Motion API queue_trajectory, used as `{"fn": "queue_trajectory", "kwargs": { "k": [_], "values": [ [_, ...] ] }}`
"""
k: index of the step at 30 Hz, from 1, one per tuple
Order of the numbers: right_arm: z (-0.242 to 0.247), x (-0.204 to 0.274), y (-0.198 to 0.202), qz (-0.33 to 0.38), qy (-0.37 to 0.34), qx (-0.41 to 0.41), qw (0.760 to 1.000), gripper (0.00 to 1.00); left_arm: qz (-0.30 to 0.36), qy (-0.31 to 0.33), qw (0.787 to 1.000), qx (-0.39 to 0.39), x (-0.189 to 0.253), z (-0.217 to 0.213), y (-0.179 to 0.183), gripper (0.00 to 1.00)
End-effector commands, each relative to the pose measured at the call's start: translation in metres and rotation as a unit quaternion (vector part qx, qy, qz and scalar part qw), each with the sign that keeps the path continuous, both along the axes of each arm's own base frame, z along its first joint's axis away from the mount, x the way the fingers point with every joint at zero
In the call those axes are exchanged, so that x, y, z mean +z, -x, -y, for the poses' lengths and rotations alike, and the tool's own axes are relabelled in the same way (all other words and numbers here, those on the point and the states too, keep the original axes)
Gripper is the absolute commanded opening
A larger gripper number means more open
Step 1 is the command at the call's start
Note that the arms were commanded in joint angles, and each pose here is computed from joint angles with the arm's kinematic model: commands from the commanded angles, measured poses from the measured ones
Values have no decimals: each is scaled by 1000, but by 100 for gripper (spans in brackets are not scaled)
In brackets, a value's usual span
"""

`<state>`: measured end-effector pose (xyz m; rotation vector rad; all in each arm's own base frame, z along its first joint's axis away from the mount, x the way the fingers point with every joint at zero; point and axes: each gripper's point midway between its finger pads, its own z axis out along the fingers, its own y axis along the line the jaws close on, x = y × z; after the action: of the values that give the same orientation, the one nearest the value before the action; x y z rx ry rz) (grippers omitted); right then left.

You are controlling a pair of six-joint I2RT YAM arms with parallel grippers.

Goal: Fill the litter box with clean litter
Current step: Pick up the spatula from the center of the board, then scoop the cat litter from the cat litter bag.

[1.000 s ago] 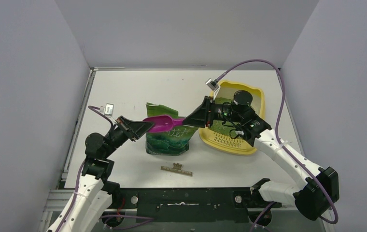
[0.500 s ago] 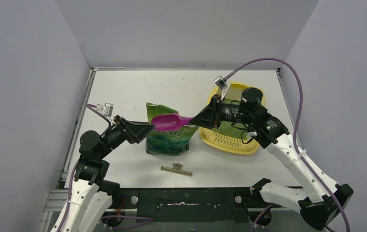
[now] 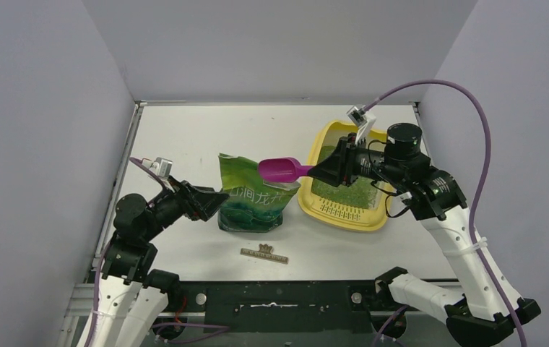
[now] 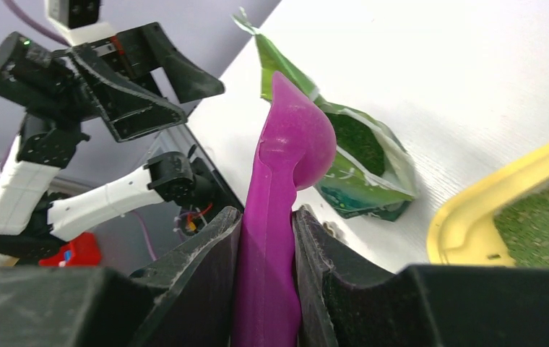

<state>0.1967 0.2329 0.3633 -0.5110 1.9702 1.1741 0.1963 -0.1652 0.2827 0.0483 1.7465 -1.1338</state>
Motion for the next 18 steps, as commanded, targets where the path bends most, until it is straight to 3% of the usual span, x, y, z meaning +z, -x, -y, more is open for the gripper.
{"fn": "queue_trajectory", "kwargs": {
  "k": [1, 8, 18],
  "values": [
    [20, 11, -5, 31, 29, -44, 998, 0, 34, -33, 999, 21, 13, -10, 1, 75],
    [27, -1, -20, 7, 53, -85, 995, 0, 31, -56, 997, 31, 5, -15, 2, 75],
    [24, -9, -29, -16, 63, -86, 994, 0, 11, -140, 989, 54, -19, -34, 4, 75]
  ]
}}
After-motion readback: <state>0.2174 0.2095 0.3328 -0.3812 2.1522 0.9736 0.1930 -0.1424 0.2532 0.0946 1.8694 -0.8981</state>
